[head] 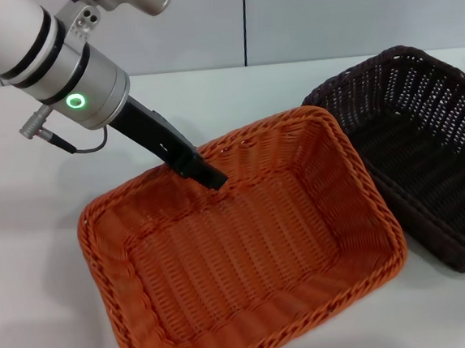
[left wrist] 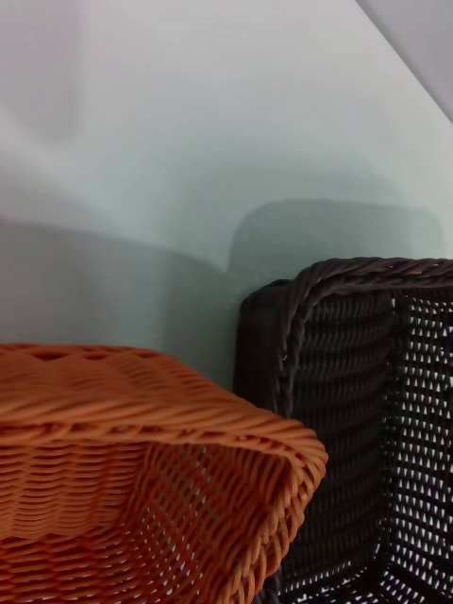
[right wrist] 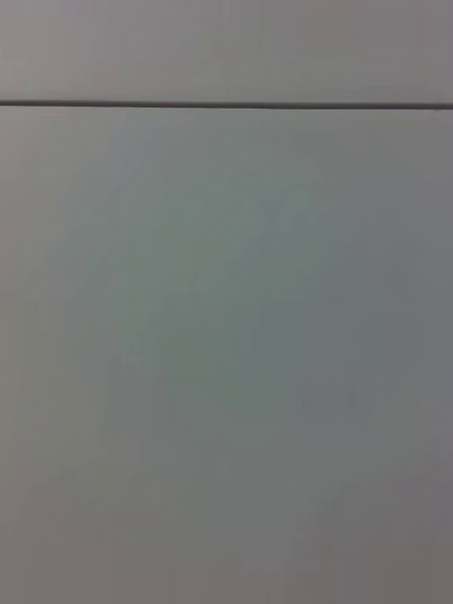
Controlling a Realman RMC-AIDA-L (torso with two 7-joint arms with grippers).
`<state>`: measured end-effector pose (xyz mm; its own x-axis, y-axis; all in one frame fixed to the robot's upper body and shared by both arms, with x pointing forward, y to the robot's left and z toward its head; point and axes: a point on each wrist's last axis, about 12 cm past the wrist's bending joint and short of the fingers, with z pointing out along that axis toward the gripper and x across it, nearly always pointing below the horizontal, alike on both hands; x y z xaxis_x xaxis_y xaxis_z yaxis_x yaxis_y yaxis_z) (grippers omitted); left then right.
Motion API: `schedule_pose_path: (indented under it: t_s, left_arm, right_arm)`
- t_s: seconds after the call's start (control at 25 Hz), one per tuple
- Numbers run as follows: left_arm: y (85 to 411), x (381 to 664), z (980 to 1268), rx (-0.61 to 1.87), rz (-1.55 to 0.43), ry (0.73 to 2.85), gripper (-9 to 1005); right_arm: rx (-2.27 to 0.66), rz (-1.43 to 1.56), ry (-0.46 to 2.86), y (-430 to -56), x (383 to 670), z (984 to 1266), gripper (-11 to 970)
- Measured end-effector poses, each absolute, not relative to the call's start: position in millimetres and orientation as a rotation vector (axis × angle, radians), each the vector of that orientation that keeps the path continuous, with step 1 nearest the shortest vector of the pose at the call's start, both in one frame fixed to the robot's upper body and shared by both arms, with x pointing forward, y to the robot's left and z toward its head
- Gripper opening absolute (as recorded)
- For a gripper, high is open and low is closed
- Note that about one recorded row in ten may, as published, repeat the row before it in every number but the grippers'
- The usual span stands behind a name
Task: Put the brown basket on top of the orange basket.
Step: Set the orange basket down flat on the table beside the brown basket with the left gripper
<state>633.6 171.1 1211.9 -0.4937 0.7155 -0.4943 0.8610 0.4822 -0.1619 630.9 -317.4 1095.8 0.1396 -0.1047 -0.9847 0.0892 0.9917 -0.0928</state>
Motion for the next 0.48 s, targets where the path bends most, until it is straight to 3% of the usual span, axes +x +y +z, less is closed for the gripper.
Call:
schedule_pose_path:
  t_s: [0.04, 0.2, 0.48]
  left_arm:
    - [171.4, 633.5, 1211.8, 1.322, -0.558, 2.373, 296]
    - [171.8, 633.7, 1212.8, 1.321, -0.552, 2.369, 496]
    - [175.1, 633.9, 1217.6, 1.308, -0.525, 2.346, 703]
  right_arm:
    - [-0.013, -0.14, 1.424, -317.4, 631.1, 1095.9, 694]
    - [-0.013, -0.139, 1.423, -317.1, 631.5, 1096.3, 694]
    - [-0.011, -0.14, 1.423, -317.5, 631.2, 1096.1, 693]
